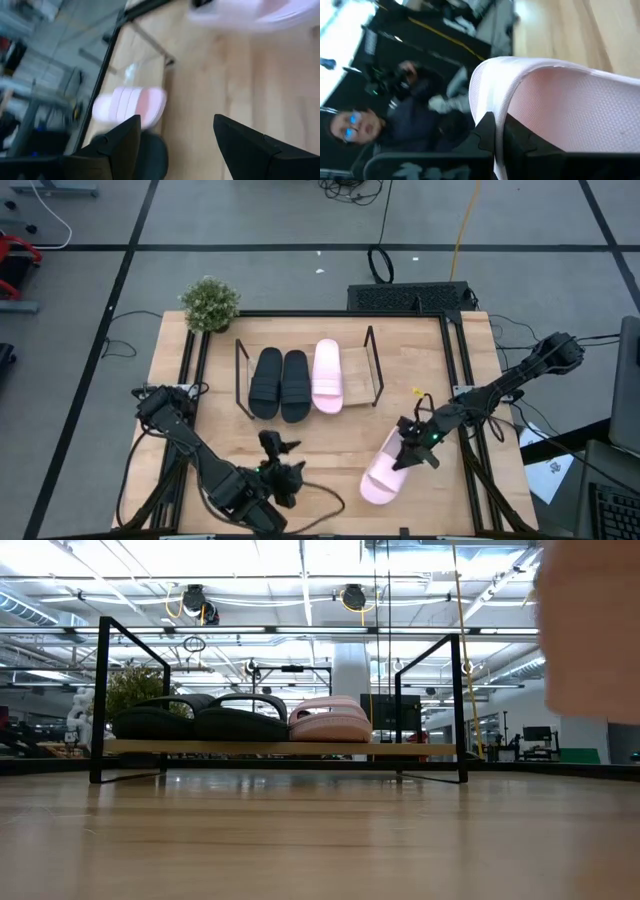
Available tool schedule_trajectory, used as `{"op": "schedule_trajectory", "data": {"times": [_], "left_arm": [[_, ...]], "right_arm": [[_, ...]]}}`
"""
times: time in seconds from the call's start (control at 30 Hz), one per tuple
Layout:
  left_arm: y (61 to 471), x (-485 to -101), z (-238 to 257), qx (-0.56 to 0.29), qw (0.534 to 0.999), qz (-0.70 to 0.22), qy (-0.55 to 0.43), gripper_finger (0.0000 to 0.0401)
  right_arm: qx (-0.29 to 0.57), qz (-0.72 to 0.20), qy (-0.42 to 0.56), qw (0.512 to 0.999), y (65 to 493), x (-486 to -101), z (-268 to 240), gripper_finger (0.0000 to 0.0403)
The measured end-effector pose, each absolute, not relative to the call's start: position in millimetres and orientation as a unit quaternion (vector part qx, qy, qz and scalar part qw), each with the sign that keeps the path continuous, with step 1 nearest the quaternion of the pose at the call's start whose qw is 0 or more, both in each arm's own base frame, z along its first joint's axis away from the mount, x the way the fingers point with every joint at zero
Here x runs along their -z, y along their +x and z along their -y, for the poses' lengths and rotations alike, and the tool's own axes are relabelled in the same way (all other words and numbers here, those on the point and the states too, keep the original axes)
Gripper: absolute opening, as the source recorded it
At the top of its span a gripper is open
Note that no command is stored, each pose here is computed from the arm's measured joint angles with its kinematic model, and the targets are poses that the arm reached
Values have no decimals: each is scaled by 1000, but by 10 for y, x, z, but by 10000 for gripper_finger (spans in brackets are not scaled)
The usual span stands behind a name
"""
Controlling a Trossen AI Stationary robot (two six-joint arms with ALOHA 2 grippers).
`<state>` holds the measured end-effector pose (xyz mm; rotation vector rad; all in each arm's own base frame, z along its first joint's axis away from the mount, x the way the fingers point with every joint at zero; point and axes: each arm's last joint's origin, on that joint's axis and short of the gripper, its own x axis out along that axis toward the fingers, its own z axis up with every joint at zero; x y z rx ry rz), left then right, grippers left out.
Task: Pick and place slides into the shelf
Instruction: Put the pink pair of slide on the shelf
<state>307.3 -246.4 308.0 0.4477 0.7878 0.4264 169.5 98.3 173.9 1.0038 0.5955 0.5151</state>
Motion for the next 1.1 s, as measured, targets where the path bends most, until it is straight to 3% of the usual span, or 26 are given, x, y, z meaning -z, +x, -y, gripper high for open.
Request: {"op": "schedule_trajectory", "data": {"times": [0.4,0.77,1.1], "left_arm": [[3215,-3247,2794,-126,901,-274,313,255],[3579,-3088,2702,-96,865,-272,411,255],[3703,-3150,2706,-81,860,-241,442,255]], "right_arm": [[-228,-170,497,820,1691,-1907,-1049,2],[-216,-133,523,814,1774,-2063,-1079,2],[-179,-208,509,816,2073,-2005,-1275,2]]}}
